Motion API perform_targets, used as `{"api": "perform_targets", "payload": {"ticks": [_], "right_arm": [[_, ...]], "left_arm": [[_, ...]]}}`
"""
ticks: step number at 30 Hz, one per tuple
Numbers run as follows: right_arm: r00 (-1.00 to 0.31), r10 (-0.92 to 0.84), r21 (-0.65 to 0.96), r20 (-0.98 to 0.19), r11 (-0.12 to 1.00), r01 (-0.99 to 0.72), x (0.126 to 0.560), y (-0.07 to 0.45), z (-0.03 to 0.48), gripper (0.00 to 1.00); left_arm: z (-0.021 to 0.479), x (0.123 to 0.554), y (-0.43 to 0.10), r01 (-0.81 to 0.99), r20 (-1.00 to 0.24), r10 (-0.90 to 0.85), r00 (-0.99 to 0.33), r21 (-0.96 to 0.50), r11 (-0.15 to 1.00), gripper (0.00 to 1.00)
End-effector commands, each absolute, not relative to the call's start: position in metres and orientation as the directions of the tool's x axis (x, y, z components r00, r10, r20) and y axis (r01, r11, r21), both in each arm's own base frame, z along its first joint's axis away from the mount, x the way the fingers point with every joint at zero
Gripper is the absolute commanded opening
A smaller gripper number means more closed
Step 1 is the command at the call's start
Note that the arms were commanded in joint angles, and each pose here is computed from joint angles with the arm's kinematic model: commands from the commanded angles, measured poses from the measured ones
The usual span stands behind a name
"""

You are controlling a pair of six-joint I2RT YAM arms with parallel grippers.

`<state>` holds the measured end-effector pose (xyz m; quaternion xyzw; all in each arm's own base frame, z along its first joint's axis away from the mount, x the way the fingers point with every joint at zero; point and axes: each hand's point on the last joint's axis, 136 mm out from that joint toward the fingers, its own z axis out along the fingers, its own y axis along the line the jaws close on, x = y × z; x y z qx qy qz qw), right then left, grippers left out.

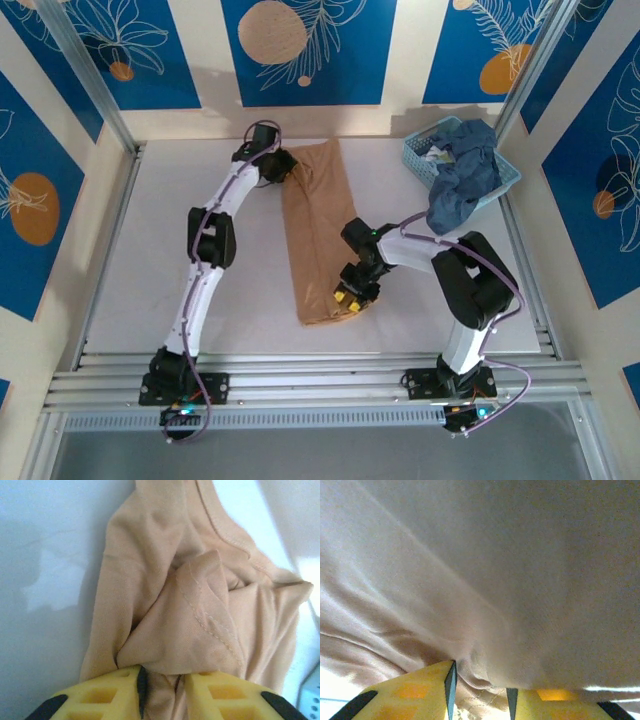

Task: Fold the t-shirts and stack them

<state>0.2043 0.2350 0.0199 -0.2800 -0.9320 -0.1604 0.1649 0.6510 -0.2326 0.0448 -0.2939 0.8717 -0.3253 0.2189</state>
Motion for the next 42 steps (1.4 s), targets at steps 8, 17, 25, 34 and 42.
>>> {"api": "perform_targets", "payload": {"ticks": [8, 17, 25, 34, 42], "right_arm": [[-0.757, 0.568, 0.38, 0.324, 0.655, 0.654, 0.236, 0.21, 0.104, 0.5], [-0.885, 0.448, 0.51, 0.123, 0.737, 0.444, 0.235, 0.134, 0.129, 0.5], [-0.911, 0.363, 0.518, 0.197, 0.75, 0.411, 0.21, 0.134, 0.086, 0.5], [-0.912, 0.327, 0.51, 0.247, 0.757, 0.41, 0.201, 0.137, 0.061, 0.5], [-0.907, 0.293, 0.489, 0.302, 0.769, 0.412, 0.2, 0.144, 0.041, 0.5]], "left_arm": [[0.18, 0.607, -0.193, -0.258, -0.409, -0.557, -0.723, -0.588, 0.767, 0.61], [0.112, 0.389, -0.183, -0.428, 0.034, -0.463, -0.885, -0.45, 0.784, 0.48], [0.045, 0.183, -0.239, -0.421, 0.389, -0.272, -0.88, -0.376, 0.825, 0.54], [0.023, 0.16, -0.278, -0.432, 0.384, -0.287, -0.878, -0.375, 0.82, 0.56], [0.014, 0.146, -0.272, -0.416, 0.394, -0.283, -0.874, -0.309, 0.855, 0.29]]}}
